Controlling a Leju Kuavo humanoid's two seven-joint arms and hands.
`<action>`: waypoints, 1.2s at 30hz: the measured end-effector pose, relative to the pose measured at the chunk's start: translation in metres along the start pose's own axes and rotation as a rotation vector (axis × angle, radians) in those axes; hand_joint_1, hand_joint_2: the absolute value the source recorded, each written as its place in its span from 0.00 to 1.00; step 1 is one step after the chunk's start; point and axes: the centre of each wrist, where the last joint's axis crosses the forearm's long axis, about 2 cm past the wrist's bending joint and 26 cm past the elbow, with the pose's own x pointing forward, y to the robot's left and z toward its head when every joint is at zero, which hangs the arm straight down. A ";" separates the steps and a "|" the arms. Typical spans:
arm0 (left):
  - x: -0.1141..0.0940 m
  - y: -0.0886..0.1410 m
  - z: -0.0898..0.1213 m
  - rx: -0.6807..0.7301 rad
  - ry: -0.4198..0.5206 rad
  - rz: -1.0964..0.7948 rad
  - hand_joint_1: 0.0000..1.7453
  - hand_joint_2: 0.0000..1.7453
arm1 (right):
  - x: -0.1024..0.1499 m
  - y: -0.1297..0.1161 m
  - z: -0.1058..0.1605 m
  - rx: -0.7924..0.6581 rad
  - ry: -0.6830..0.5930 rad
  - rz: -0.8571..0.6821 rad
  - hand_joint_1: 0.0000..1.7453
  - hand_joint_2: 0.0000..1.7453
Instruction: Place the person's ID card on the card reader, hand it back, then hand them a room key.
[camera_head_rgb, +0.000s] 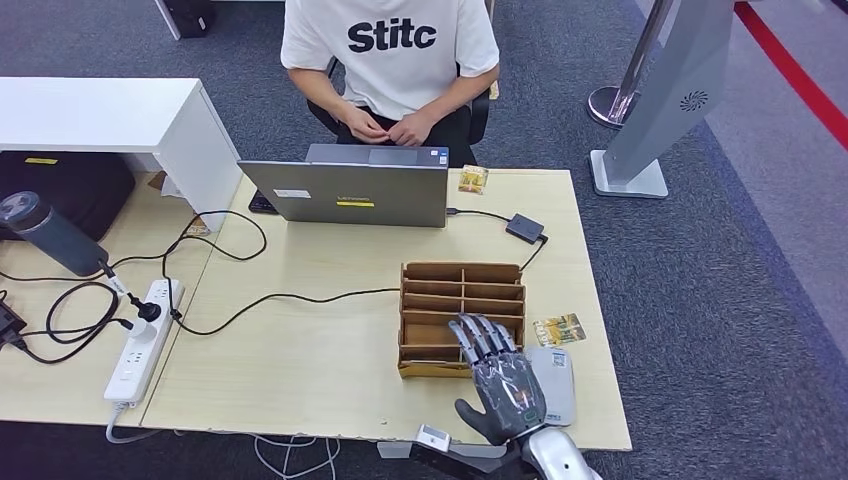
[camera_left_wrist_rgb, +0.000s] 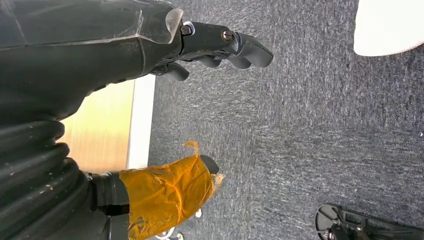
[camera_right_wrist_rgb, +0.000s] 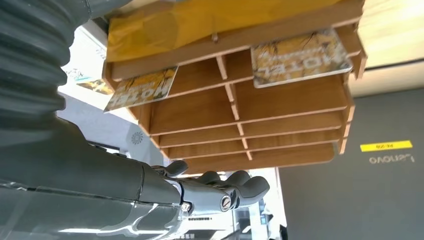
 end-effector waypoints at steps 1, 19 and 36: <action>0.000 0.000 0.000 0.000 0.000 -0.001 0.00 1.00 | -0.002 -0.001 0.000 -0.006 0.004 0.002 0.00 1.00; -0.001 0.000 0.000 -0.001 -0.001 -0.017 0.00 1.00 | -0.024 0.000 0.006 -0.005 0.050 0.064 0.00 1.00; -0.002 0.000 0.000 -0.001 -0.001 -0.028 0.00 1.00 | -0.033 0.001 0.009 -0.006 0.082 0.102 0.00 1.00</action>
